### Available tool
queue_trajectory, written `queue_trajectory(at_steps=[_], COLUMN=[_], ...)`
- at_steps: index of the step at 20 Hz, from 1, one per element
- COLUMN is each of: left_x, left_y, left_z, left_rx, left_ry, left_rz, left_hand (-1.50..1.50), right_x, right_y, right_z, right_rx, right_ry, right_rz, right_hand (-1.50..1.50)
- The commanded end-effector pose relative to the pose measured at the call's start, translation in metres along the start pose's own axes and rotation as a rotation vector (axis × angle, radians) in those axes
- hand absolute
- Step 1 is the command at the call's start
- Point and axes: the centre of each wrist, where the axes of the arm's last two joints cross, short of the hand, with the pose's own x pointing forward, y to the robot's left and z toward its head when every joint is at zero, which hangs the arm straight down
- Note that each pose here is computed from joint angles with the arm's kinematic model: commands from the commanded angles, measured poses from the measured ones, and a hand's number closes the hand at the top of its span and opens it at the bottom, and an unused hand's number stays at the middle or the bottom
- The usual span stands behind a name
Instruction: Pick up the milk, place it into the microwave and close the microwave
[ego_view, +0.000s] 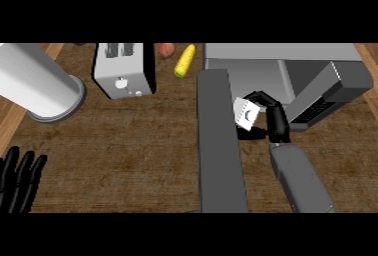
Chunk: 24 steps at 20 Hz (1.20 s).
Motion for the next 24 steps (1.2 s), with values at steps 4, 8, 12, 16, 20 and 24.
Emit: queue_trajectory(at_steps=[4,8,12,16,20,24], left_x=[-0.02,-0.009,-0.007,-0.011,-0.011,-0.004], left_y=[0.004,-0.001,0.003,0.001,-0.001,0.004], left_z=[0.003,-0.011,-0.013,-0.014,-0.01,-0.009], left_rx=[-0.015,-0.05,-0.049,-0.046,-0.072,-0.085], left_ry=[0.012,-0.019,-0.019,-0.021,-0.001,-0.006], left_rz=[0.014,0.028,0.009,0.003,-0.031,-0.039], left_hand=[-1.5,-1.5,-1.5,-1.5,-1.5,-1.5], right_x=[0.007,0.002,0.02,0.019,0.008,0.013], right_y=[-0.025,-0.019,-0.047,-0.062,-0.052,-0.049], right_z=[-0.059,-0.062,-0.09,-0.092,-0.081,-0.088], right_rx=[-0.054,-0.103,-0.239,-0.351,-0.223,-0.158], right_ry=[0.06,0.064,0.084,0.029,0.007,0.039], right_rz=[0.125,0.197,0.268,0.406,0.566,0.57], right_hand=[1.5,1.5,1.5,1.5,-1.5,-1.5])
